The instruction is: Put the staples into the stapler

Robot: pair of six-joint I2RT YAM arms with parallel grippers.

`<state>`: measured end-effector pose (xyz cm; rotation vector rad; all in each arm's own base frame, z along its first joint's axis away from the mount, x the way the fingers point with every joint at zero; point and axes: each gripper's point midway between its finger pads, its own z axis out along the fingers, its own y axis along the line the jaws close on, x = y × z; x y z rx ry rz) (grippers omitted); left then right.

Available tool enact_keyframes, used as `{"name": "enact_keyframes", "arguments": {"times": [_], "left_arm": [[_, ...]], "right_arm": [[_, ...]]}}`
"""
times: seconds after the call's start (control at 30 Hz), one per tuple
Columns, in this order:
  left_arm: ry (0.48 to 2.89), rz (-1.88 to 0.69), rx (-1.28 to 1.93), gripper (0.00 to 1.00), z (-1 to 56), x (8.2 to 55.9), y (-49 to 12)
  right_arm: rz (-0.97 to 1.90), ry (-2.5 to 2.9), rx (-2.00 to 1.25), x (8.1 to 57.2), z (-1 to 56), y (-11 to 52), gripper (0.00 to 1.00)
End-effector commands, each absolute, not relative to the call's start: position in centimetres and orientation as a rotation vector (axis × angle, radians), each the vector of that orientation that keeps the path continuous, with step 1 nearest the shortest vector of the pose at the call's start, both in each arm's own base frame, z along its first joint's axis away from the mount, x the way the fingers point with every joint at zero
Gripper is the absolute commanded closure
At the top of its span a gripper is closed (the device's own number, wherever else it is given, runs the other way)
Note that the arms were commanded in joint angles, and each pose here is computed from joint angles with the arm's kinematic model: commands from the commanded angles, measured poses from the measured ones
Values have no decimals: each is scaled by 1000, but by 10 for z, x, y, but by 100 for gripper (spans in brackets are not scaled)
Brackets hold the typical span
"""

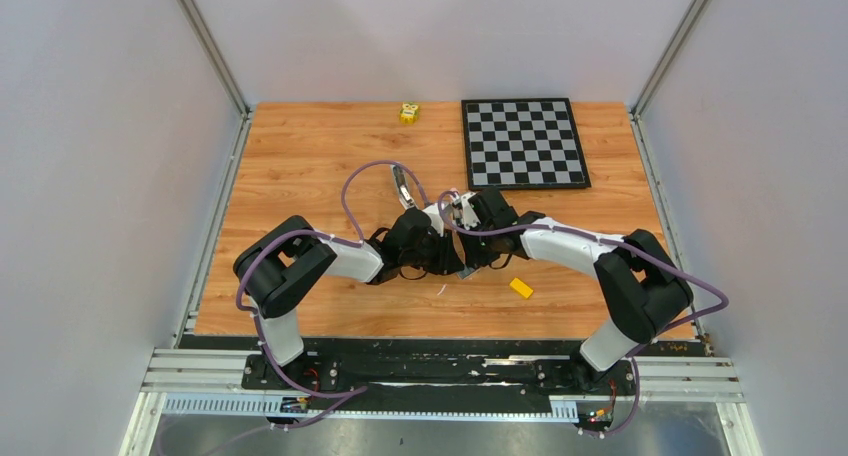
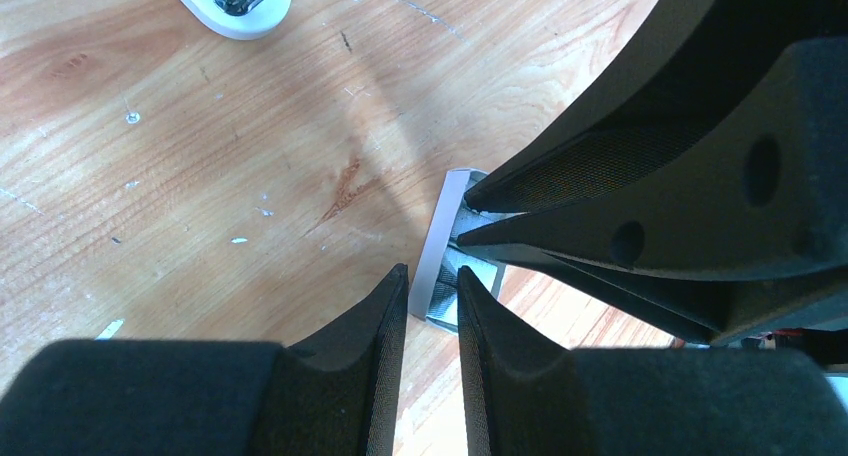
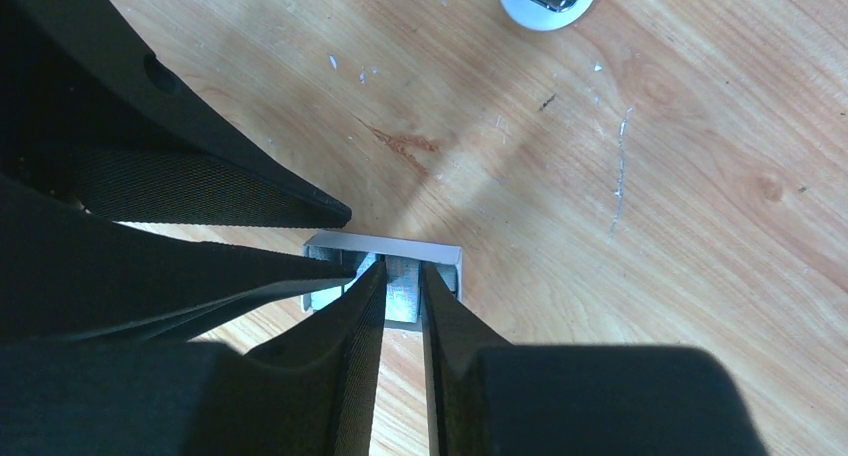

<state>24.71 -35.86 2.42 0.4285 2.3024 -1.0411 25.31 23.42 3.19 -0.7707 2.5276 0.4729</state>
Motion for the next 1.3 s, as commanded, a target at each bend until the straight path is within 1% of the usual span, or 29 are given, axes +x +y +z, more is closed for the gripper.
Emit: {"name": "enact_keyframes", "arguments": {"times": [0.0, 0.27, 0.87, 0.97, 1.27], "left_arm": [[2346, -963, 473, 74, 10, 240, -348], [2344, -965, 470, 74, 11, 240, -347], [2338, -969, 467, 73, 12, 239, -347], [2337, -968, 467, 73, 12, 239, -346], [2335, -968, 468, 73, 12, 239, -346]], "right_arm": [[460, 2577, -839, 243, 21, 232, 78], [453, 2563, -824, 245, 26, 231, 82], [472, 2501, -783, 248, 53, 233, 83], [489, 2513, -789, 246, 50, 234, 81], [533, 2532, -794, 242, 36, 238, 71]]}}
